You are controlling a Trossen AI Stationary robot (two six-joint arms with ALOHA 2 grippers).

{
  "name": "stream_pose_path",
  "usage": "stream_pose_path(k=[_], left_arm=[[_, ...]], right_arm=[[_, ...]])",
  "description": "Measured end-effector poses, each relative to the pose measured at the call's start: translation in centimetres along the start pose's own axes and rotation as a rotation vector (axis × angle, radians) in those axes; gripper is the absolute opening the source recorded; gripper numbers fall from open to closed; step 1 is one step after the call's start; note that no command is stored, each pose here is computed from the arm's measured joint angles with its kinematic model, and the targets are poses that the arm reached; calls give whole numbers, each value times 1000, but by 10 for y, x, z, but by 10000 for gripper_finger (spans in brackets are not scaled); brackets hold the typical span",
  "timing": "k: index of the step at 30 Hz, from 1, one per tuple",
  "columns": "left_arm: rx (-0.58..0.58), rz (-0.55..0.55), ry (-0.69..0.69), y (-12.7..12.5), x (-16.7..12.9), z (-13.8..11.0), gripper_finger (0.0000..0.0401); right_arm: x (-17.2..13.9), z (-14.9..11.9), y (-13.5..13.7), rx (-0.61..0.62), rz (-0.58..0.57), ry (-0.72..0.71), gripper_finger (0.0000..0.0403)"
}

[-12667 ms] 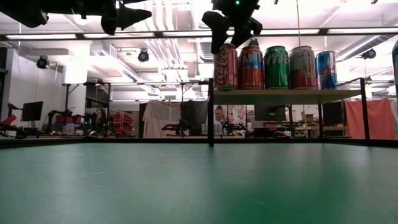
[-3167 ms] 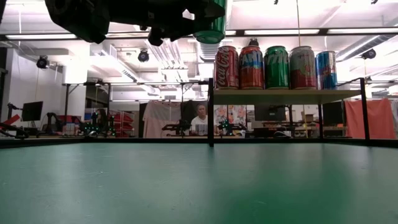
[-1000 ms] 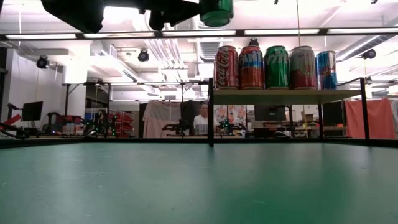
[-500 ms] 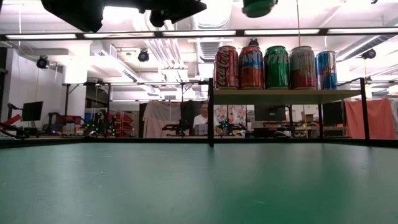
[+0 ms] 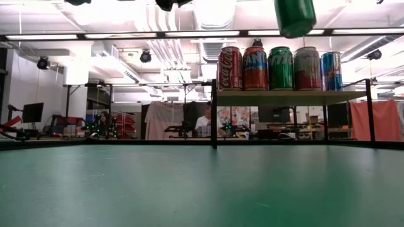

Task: Place canned beverage on shelf
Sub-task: Put the green soda can on the shelf aligned with the other green soda cans

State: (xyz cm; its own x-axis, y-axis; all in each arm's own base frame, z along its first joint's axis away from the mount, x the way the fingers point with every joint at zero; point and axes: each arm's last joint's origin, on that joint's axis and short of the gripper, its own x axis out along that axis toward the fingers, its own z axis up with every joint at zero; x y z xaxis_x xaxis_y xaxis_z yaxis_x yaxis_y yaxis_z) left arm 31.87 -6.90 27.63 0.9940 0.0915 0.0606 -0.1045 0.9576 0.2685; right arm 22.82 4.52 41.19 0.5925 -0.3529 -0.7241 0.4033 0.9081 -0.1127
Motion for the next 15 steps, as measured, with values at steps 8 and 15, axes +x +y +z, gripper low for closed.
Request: stream_pose_path(k=[8, 15], left_arm=[[-18, -18, -17, 13, -30, 4, 378], [-26, -14, -41, 21, -49, 5, 378]], right_arm=[[5, -40, -18, 30, 1, -77, 298], [16, -59, -29, 81, -62, -111, 298]])
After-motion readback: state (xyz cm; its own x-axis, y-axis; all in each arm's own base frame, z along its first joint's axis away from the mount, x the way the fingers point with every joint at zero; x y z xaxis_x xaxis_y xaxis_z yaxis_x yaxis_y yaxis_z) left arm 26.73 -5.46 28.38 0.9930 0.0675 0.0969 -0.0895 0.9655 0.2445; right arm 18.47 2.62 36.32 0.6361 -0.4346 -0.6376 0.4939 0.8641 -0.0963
